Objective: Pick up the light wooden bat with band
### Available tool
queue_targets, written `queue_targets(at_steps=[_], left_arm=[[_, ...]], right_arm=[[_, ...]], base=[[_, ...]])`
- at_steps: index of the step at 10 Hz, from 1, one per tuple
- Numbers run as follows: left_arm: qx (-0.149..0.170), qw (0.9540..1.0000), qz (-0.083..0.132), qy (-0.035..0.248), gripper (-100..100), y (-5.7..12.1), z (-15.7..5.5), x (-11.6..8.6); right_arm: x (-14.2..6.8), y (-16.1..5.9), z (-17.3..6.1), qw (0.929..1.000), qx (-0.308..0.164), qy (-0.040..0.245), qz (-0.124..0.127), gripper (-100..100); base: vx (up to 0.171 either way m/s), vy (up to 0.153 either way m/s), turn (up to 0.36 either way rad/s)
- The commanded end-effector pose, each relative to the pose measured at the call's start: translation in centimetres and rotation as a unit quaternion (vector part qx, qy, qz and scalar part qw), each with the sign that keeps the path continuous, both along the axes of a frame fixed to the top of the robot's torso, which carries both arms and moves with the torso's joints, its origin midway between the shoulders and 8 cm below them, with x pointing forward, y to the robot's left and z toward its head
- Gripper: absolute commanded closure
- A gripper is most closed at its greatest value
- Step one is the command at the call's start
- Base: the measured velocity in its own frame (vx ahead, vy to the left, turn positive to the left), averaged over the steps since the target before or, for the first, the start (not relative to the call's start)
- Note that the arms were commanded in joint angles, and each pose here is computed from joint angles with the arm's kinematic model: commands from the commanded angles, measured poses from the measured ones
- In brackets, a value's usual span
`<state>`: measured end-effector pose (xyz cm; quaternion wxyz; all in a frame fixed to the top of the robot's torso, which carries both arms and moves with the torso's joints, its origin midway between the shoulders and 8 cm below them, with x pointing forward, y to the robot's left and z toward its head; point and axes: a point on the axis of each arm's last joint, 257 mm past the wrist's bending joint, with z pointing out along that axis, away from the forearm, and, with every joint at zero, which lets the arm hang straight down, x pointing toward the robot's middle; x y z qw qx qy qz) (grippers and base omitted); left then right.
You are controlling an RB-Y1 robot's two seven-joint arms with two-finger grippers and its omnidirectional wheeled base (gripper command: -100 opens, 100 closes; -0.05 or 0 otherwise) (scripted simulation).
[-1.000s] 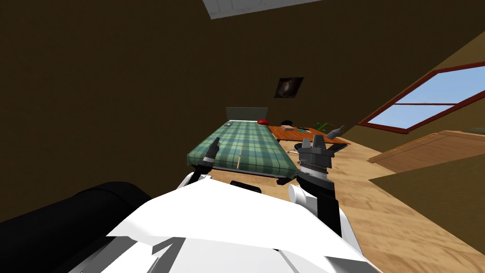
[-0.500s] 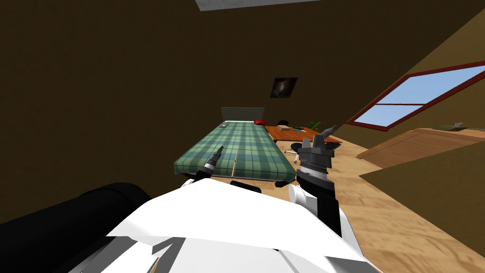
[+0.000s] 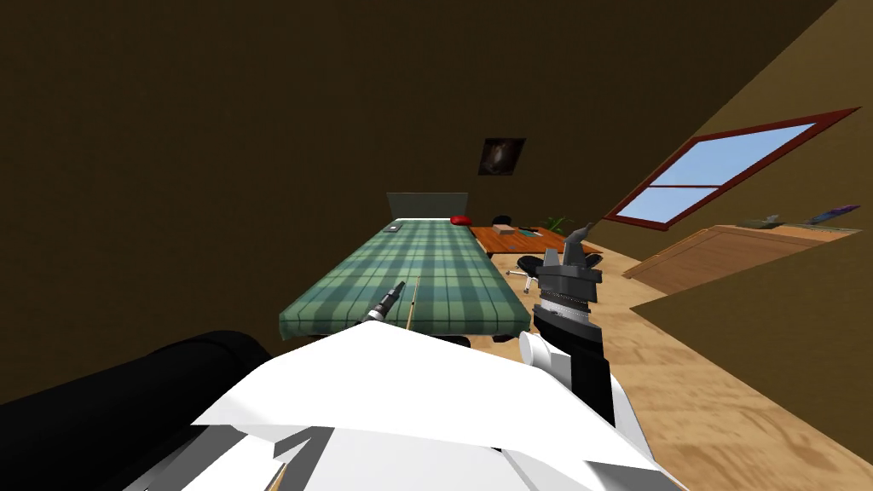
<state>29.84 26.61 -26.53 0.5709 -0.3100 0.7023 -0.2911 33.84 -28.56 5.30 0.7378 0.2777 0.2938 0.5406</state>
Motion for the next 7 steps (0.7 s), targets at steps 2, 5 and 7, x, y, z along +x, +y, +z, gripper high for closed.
queue_targets(at_steps=[2,5,7], left_arm=[[0.027,0.9978,-0.002,0.061,-100,0.0,-3.8,-2.5],[0.058,0.9892,-0.005,0.135,-100,0.4,-8.3,-6.3],[0.087,0.9749,-0.011,0.205,-100,0.8,-12.3,-10.6]], right_arm=[[0.0,0.0,0.0,1.0,0.0,0.0,0.0,0],[0.0,0.0,0.0,1.0,0.0,0.0,0.0,0],[0.0,0.0,0.0,1.0,0.0,0.0,0.0,0]], base=[[0.134,-0.029,-0.093],[0.188,-0.039,-0.152],[0.158,-0.03,-0.154]])
